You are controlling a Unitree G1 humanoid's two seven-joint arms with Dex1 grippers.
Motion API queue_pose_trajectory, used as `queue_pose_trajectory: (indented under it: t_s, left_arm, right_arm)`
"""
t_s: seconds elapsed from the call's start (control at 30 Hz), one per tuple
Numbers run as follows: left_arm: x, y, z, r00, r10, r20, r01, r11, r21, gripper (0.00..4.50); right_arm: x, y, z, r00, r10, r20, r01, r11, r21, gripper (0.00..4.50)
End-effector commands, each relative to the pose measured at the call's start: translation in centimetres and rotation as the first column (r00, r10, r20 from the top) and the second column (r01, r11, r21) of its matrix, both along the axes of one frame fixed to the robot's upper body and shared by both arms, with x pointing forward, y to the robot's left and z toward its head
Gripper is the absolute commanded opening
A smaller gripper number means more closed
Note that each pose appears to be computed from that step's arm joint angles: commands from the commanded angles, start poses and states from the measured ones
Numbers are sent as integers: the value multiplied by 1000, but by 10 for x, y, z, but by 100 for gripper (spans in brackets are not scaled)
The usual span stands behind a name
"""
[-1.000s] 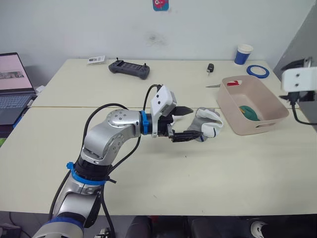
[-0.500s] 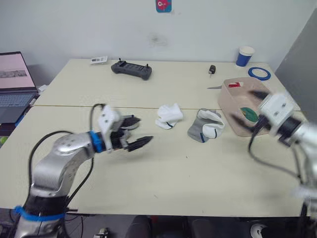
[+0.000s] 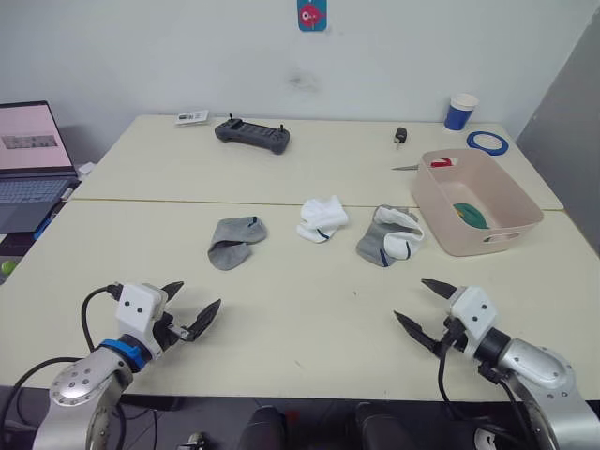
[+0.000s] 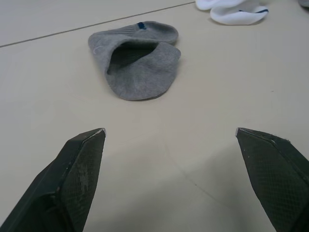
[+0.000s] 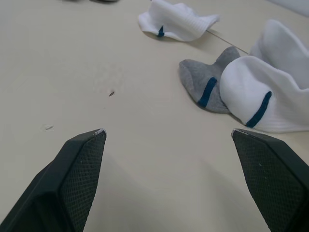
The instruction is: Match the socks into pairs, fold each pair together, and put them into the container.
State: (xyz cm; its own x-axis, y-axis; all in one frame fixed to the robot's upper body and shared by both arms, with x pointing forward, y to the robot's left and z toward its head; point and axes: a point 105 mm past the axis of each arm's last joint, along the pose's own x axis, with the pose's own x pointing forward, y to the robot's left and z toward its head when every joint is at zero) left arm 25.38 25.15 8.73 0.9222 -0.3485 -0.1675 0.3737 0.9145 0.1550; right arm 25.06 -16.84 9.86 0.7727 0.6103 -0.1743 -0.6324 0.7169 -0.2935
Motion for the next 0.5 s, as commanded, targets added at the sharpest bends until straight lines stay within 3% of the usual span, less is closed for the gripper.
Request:
queue_pose_trajectory:
  t_s: [0.03, 0.23, 0.37, 0.5]
  left_arm:
    - [16, -7, 28, 992, -3, 126, -1, 1000, 27, 450]
    - [45, -14, 44, 979, -120, 163, 95, 984, 154, 450]
    - [71, 2, 60, 975, -147, 169, 93, 951, 293, 450]
    - [90, 18, 57, 980, -169, 106, 109, 901, 420, 450]
  right_arm:
    - [1, 5, 20, 998, 46, 45, -47, 999, 20, 446]
    - [1, 24, 30, 995, 99, 20, -100, 994, 45, 446]
    - [0, 49, 37, 987, 158, 12, -159, 985, 65, 446]
    - [-2, 67, 48, 966, 257, 19, -258, 965, 46, 446]
